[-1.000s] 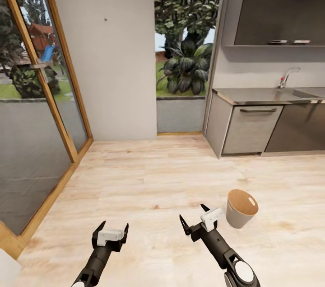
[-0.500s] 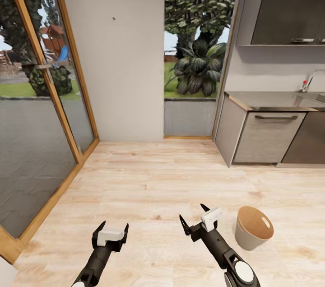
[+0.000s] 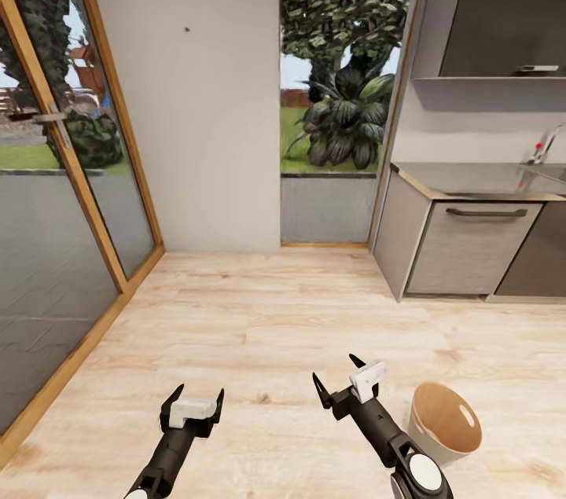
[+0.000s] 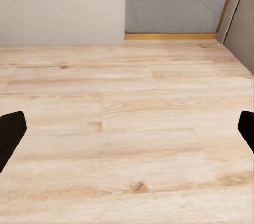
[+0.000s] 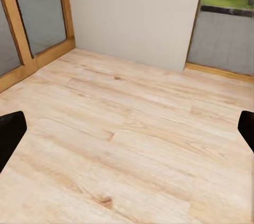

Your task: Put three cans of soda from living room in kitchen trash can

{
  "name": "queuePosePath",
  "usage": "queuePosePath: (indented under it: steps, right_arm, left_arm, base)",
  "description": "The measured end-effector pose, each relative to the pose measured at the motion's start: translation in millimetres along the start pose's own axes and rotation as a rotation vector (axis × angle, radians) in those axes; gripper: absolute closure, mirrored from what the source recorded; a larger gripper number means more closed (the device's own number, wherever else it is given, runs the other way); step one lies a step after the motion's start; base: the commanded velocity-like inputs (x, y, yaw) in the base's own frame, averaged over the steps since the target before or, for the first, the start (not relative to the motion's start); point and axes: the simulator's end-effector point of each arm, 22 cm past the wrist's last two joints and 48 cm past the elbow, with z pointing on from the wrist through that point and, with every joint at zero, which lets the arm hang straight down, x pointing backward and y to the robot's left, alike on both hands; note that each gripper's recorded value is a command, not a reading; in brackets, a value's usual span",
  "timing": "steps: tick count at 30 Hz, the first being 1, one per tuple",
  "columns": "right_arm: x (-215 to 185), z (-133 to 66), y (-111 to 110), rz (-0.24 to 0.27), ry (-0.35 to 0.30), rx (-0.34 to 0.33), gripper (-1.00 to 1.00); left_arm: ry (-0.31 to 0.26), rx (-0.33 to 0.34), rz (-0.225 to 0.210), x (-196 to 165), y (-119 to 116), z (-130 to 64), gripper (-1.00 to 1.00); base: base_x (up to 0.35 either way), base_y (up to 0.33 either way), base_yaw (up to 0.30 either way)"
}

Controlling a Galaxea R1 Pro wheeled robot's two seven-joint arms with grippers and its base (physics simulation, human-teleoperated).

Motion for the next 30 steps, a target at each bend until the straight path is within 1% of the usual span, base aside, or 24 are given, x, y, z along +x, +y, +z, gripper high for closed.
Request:
queuePosePath:
  steps: [20, 30]
  right_arm:
    - [0.2, 0.0, -0.1, -0.002, 0.001, 0.0, -1.0]
    - [1.5, -0.9, -4.5, 0.002, 0.008, 0.008, -1.0]
  left_arm:
    - [0.0, 0.0, -0.001, 0.2, -0.1, -0.2, -1.0]
    - [0.0, -0.001, -0.001, 0.1, 0.1, -0.2, -1.0]
  base:
    - [0.251, -0.189, 0.0]
    - [0.229, -0.205, 0.0]
